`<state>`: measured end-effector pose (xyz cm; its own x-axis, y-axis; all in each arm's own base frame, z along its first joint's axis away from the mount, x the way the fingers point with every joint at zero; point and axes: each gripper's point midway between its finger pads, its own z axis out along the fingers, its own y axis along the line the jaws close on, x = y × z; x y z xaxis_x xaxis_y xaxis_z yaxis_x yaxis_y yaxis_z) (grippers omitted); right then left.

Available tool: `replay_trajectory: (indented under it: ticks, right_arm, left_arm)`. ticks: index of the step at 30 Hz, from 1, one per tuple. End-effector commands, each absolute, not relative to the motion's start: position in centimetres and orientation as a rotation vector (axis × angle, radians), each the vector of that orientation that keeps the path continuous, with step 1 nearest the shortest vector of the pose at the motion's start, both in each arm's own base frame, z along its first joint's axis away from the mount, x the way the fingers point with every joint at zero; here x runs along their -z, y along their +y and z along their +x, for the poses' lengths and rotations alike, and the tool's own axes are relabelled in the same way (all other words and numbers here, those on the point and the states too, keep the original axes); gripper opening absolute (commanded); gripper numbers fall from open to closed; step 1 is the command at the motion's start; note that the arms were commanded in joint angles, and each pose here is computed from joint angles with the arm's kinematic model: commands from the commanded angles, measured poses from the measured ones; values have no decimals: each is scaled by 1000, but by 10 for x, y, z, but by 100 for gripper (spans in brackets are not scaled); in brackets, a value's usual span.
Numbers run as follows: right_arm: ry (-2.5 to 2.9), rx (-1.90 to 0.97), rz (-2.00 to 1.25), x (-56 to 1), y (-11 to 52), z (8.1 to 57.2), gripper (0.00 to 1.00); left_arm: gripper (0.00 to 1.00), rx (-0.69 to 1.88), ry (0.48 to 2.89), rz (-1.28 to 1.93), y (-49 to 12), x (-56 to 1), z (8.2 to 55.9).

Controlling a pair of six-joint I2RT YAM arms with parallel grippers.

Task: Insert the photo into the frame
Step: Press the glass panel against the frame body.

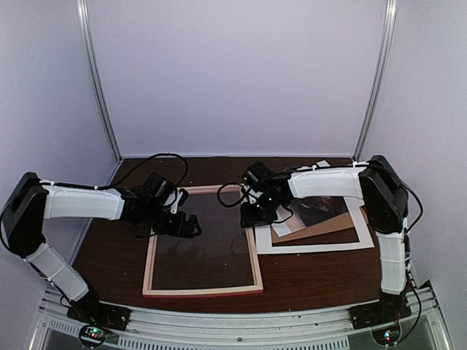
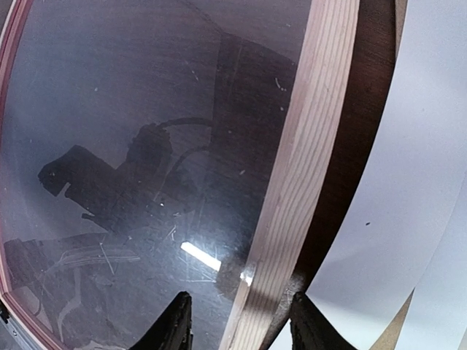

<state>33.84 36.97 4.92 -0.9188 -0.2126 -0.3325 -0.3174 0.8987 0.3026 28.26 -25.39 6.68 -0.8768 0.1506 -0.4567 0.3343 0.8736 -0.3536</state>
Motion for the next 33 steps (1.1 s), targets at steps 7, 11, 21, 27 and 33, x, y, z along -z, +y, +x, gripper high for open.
replay_trajectory:
  ticks: [7, 11, 21, 27, 33]
  right_arm:
    - [2815, -420, -430, -27, 356, 323, 40]
    - [2814, -402, -454, -27, 357, 318, 38]
    - [2783, -268, -578, -29, 352, 305, 39]
    - [2751, -168, -664, -31, 350, 299, 41]
    - [2720, -213, -673, -43, 353, 298, 43]
  left_arm:
    - [98, 611, 2576, 348, -263, -76, 293]
    - [97, 612, 2578, 346, -263, -75, 293]
    - [98, 530, 2613, 332, -252, -68, 290]
    - [97, 491, 2630, 328, -248, -64, 288]
    - [97, 459, 2637, 317, -243, -63, 287]
